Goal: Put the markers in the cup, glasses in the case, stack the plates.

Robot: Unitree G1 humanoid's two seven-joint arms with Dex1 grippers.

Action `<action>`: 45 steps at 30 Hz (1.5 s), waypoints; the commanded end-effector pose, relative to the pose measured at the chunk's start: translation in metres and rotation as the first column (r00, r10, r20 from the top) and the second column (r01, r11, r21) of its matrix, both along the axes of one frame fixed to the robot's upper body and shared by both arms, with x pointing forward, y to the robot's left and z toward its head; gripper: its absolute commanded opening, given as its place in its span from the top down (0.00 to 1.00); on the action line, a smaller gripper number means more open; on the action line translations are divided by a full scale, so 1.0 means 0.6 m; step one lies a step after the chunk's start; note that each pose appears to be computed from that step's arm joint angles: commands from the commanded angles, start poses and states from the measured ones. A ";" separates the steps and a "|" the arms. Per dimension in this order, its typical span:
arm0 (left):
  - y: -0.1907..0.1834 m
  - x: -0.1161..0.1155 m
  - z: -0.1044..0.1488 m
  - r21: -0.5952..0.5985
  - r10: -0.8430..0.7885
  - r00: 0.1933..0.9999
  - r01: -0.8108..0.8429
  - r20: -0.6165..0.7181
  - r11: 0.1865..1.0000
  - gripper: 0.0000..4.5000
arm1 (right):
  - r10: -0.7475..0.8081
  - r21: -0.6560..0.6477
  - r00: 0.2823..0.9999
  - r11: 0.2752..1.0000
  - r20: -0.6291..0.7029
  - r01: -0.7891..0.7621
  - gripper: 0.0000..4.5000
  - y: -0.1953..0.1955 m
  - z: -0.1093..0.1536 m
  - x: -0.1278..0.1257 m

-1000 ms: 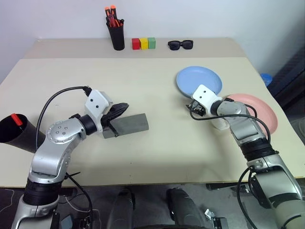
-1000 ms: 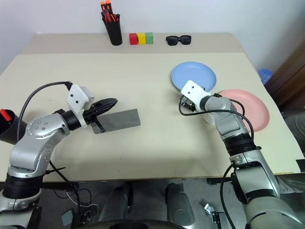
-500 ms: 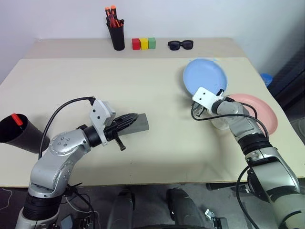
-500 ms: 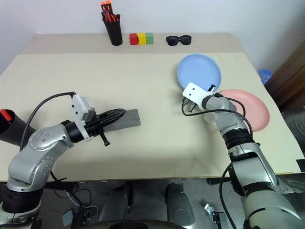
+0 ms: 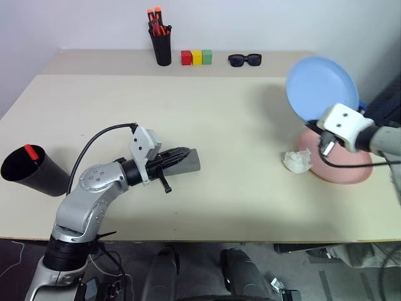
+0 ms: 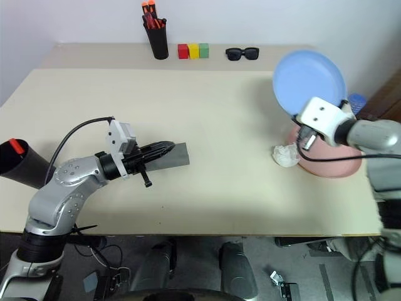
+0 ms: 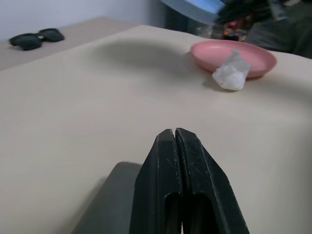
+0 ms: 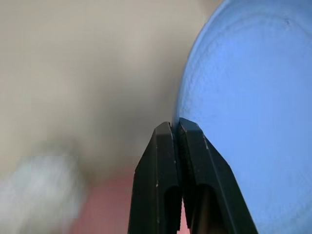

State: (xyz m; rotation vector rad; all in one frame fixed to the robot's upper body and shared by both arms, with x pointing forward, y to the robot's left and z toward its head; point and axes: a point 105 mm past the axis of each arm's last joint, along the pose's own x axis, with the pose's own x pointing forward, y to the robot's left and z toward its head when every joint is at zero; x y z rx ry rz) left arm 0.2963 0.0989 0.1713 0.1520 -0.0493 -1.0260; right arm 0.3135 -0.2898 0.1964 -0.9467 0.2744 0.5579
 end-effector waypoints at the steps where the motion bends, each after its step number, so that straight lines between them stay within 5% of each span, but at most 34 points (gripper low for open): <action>1: -0.015 0.000 0.012 -0.004 -0.056 0.997 0.056 0.044 0.998 1.00 | -0.019 -0.009 1.000 1.000 0.005 0.019 1.00 -0.010 0.023 -0.029; 7: -0.028 0.007 0.009 -0.013 -0.084 0.995 0.084 0.050 0.996 1.00 | -0.102 0.011 0.992 0.995 -0.078 0.103 1.00 -0.034 -0.038 -0.030; 10: -0.025 0.005 0.008 -0.017 -0.072 0.996 0.073 0.052 0.997 1.00 | -0.105 0.021 0.990 0.994 -0.092 0.108 0.81 -0.036 -0.037 -0.025; 14: -0.020 -0.002 0.003 -0.026 -0.048 0.998 0.049 0.045 0.998 1.00 | -0.060 0.049 0.995 0.997 -0.077 0.064 0.37 -0.019 -0.020 -0.018; 20: -0.014 -0.007 0.001 -0.039 -0.012 0.999 0.014 0.044 0.999 1.00 | 0.064 0.133 0.992 0.990 -0.108 -0.050 0.37 0.035 -0.029 -0.008; 33: -0.023 -0.026 0.011 -0.042 -0.059 0.998 0.060 0.032 0.997 1.00 | 0.059 0.046 0.987 0.998 -0.152 -0.052 0.37 0.053 -0.116 0.027; 36: -0.025 -0.026 0.011 -0.042 -0.058 0.998 0.060 0.028 0.997 1.00 | 0.064 0.049 0.985 0.997 -0.159 -0.056 0.55 0.055 -0.121 0.026; 40: -0.033 -0.029 0.012 -0.045 -0.068 0.997 0.069 0.026 0.997 1.00 | 0.075 0.058 0.988 0.996 -0.137 -0.067 0.99 0.069 -0.112 0.027; 45: -0.033 -0.028 0.014 -0.045 -0.069 0.997 0.070 0.023 0.997 1.00 | 0.099 0.066 0.994 0.993 -0.052 -0.095 0.99 0.085 -0.059 0.024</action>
